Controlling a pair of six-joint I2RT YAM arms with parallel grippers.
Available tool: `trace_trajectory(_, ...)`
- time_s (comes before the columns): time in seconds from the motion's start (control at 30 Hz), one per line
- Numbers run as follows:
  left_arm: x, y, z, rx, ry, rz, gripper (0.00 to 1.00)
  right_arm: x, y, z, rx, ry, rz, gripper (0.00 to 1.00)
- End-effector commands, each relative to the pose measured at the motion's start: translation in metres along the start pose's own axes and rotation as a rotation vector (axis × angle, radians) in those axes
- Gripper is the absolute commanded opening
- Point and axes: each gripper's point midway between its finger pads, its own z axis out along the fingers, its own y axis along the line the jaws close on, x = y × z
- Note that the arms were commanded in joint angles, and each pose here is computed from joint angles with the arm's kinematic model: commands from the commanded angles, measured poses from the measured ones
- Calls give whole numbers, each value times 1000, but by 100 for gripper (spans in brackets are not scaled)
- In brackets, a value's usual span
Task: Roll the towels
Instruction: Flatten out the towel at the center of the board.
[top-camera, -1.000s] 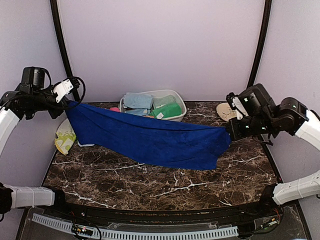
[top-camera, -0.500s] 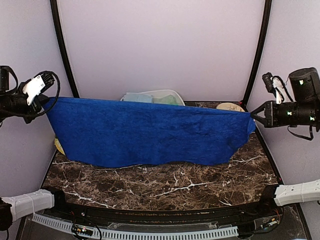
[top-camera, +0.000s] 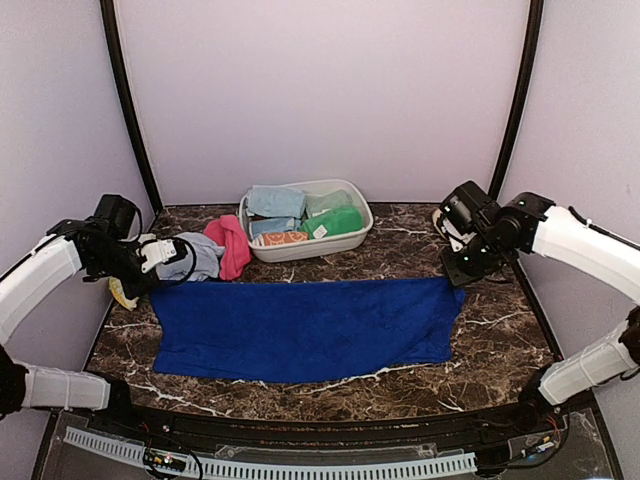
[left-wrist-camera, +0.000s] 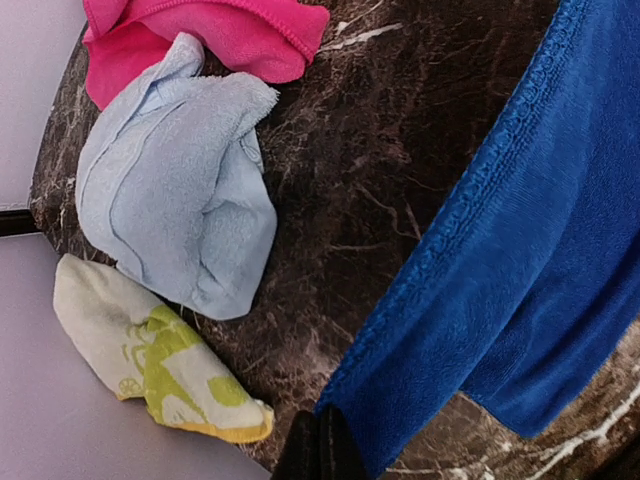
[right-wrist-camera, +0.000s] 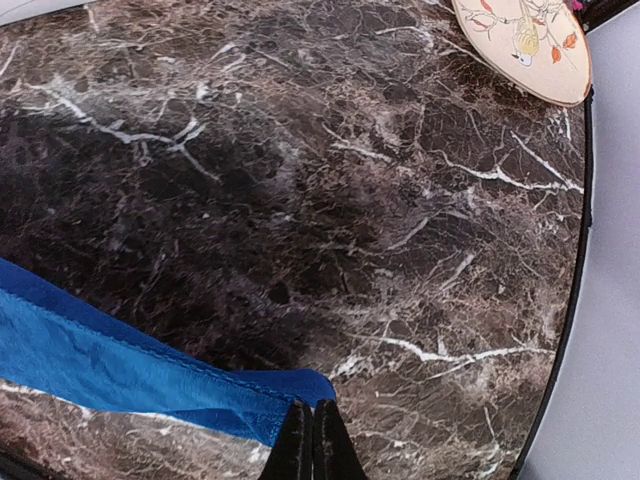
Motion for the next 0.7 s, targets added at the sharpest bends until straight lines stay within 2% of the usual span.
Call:
trace_trajectory(0.0,-24,59,36,-194,-33,9,0,-41,-9,21,21,-112,-9,0)
trace_trajectory(0.17,-28,73,80,-181,14,14,0,-47,-12,71,63,-37,-62,0)
trace_trajectory(0.37,-8,38,126,-65,50,26,0,-11,-1,118,40,79,-106,0)
trace_trajectory(0.67,14,6,136,-20,61,21,0,21,4,128,0,136,-99,0)
